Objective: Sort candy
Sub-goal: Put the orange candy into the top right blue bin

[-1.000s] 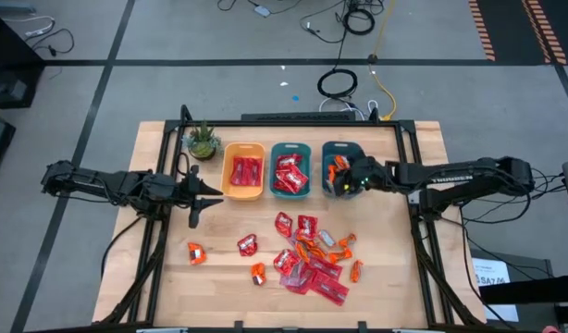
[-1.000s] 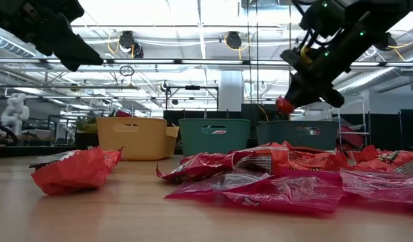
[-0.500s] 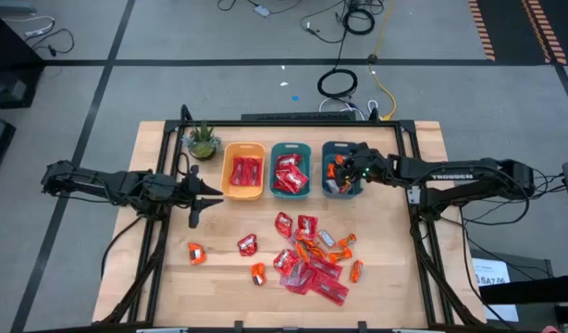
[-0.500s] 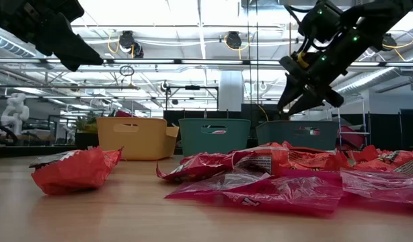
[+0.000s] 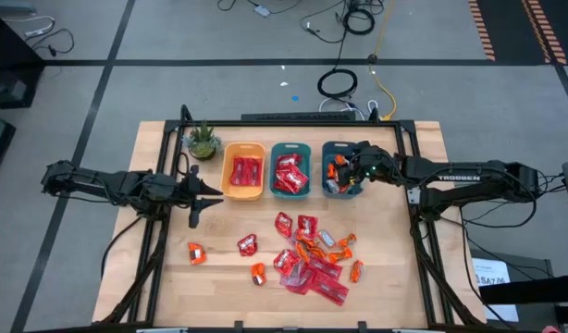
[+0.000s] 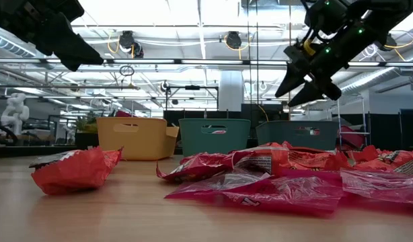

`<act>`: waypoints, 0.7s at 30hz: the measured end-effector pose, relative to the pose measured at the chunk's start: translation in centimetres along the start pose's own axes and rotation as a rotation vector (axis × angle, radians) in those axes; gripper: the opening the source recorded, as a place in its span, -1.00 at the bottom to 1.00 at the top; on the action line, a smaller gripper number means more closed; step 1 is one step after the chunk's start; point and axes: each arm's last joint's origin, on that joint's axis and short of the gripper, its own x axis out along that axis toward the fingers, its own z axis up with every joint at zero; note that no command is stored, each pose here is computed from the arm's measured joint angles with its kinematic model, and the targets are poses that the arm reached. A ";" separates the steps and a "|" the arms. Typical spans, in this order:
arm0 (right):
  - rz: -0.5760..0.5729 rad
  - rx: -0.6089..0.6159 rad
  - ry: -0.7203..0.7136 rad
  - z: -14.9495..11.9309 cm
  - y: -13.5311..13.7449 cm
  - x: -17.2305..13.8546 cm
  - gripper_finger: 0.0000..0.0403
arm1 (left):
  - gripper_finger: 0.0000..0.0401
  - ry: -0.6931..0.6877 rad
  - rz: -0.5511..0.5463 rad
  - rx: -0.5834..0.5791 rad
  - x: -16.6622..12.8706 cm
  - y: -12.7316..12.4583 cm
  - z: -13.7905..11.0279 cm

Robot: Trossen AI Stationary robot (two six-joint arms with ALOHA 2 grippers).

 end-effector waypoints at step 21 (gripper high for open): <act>0.121 0.076 0.177 -2.9 0.4 -6.8 -0.01 | -0.48 0.001 0.000 0.000 0.0 0.0 0.0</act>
